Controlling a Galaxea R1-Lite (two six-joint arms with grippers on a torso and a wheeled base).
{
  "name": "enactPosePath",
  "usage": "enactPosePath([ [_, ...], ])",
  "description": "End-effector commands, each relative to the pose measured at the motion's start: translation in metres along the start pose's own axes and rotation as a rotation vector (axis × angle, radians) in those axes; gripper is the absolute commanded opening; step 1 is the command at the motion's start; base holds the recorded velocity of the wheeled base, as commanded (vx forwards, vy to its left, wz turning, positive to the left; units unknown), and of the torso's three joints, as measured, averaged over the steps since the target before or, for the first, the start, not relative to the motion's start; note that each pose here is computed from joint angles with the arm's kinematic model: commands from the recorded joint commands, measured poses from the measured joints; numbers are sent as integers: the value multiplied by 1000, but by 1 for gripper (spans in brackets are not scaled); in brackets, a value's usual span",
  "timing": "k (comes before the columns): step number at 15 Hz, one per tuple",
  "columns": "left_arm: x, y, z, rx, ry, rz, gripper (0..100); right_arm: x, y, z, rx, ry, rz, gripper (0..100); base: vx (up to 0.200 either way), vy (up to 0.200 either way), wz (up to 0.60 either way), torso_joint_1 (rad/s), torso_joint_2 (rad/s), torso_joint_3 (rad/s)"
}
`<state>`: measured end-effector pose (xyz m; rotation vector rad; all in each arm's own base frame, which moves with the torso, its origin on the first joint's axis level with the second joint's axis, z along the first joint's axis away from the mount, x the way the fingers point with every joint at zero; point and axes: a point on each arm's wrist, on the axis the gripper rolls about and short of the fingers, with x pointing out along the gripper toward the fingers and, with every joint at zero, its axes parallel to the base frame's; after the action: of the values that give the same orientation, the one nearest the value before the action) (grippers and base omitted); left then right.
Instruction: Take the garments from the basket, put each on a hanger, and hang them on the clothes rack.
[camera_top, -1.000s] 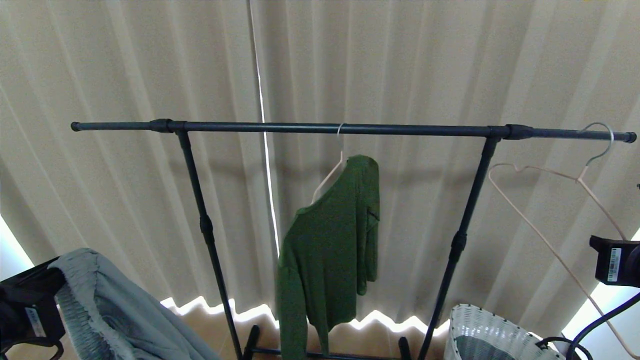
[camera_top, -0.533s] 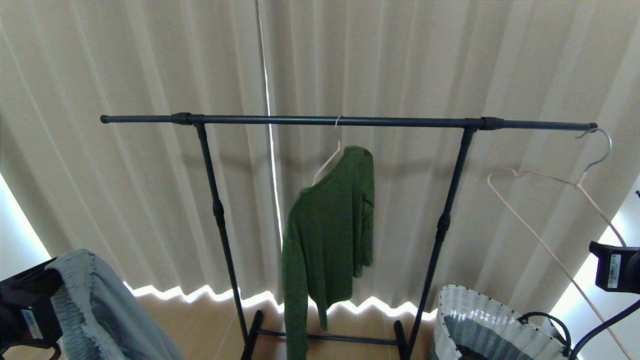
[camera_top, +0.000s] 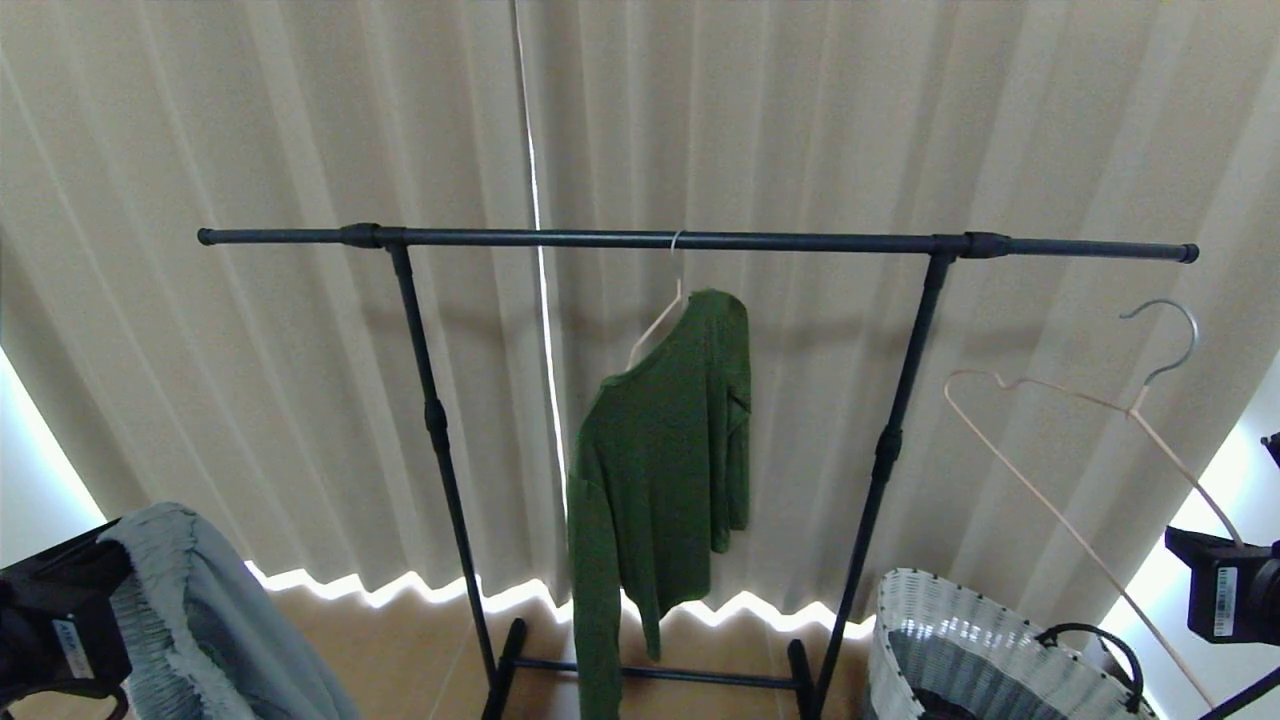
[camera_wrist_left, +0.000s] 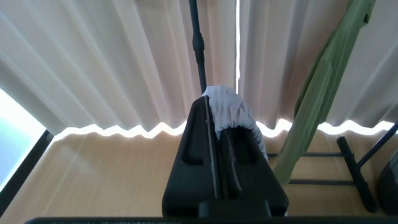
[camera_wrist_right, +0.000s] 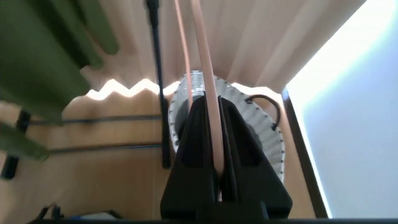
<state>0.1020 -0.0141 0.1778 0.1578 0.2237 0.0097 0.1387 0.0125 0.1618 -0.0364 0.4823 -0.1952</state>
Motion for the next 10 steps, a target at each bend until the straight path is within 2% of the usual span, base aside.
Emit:
enactPosePath([
  [1, 1, 0, -1, 2, 6, 0, 0, -9, 6, -1, -20, -29, 64, 0, 0, 0, 0, 0, 0, 0],
  [5, 0, 0, -1, 1, 3, 0, 0, -16, 19, -2, -52, -43, 225, 0, 0, 0, 0, 0, 0, 0],
  [6, 0, 0, -1, -1, 2, 0, 0, -21, 21, -2, -57, -51, 310, 0, 0, 0, 0, 0, 0, 0],
  [10, 0, 0, 0, -3, 0, 0, 0, -23, 22, -5, -62, -43, 395, 0, 0, 0, 0, 0, 0, 0],
])
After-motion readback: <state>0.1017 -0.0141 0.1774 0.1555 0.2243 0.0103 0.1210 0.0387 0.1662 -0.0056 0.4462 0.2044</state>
